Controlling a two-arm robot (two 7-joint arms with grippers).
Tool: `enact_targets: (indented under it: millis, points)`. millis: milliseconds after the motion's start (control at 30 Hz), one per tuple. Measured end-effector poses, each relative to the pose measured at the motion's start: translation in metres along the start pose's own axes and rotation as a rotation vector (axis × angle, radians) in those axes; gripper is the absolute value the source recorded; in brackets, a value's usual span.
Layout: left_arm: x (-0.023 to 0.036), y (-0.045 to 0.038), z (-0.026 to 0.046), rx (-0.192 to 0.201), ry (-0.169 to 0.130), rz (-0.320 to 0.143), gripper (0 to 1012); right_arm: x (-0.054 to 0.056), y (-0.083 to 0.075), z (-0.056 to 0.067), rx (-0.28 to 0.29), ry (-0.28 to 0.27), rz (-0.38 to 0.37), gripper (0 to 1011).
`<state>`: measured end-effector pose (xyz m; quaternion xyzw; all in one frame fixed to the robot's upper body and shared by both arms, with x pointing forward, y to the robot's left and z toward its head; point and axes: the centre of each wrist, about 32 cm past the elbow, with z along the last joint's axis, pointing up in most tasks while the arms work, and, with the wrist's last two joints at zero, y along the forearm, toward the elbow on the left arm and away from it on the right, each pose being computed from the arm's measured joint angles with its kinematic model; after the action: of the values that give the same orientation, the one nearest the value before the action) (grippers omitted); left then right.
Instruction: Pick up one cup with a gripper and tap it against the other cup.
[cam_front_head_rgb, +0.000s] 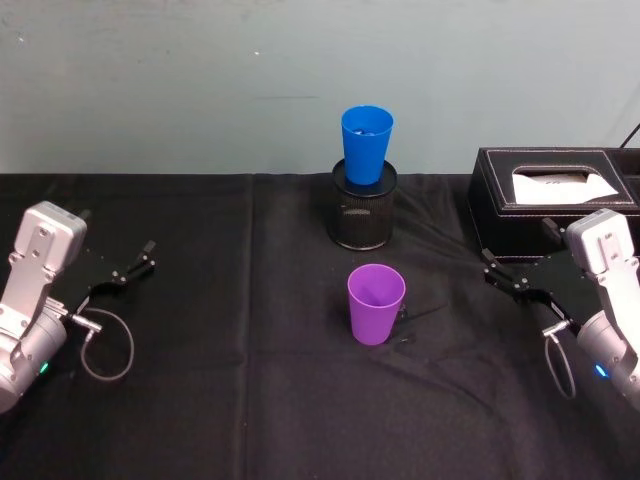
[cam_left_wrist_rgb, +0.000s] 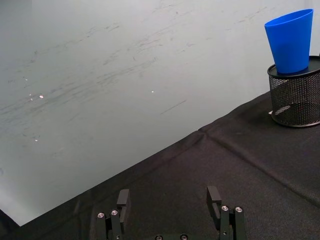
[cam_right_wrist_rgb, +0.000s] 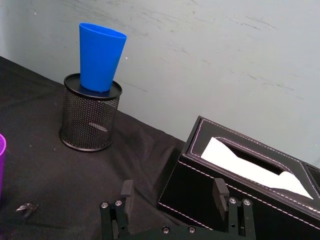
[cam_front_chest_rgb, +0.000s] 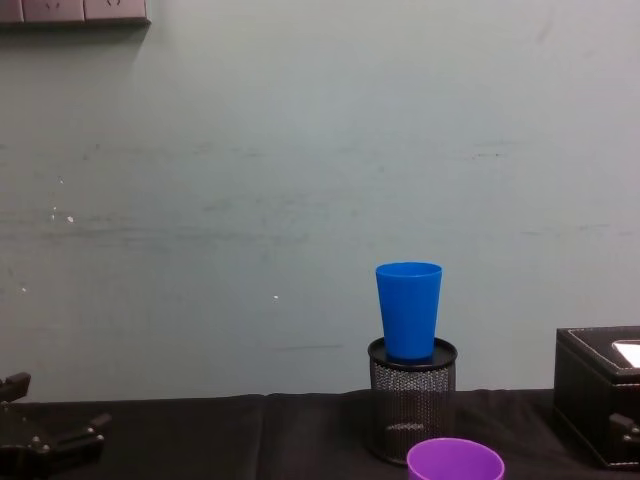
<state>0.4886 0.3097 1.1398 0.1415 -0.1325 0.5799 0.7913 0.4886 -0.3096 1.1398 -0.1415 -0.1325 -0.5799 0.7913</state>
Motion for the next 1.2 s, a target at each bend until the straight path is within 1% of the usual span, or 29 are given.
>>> enact_targets:
  millis: [1200]
  points:
    - [0.0000, 0.0000, 0.0000, 0.000, 0.000, 0.000, 1000, 0.0000, 0.0000, 0.0000, 0.000, 0.000, 0.000, 1003]
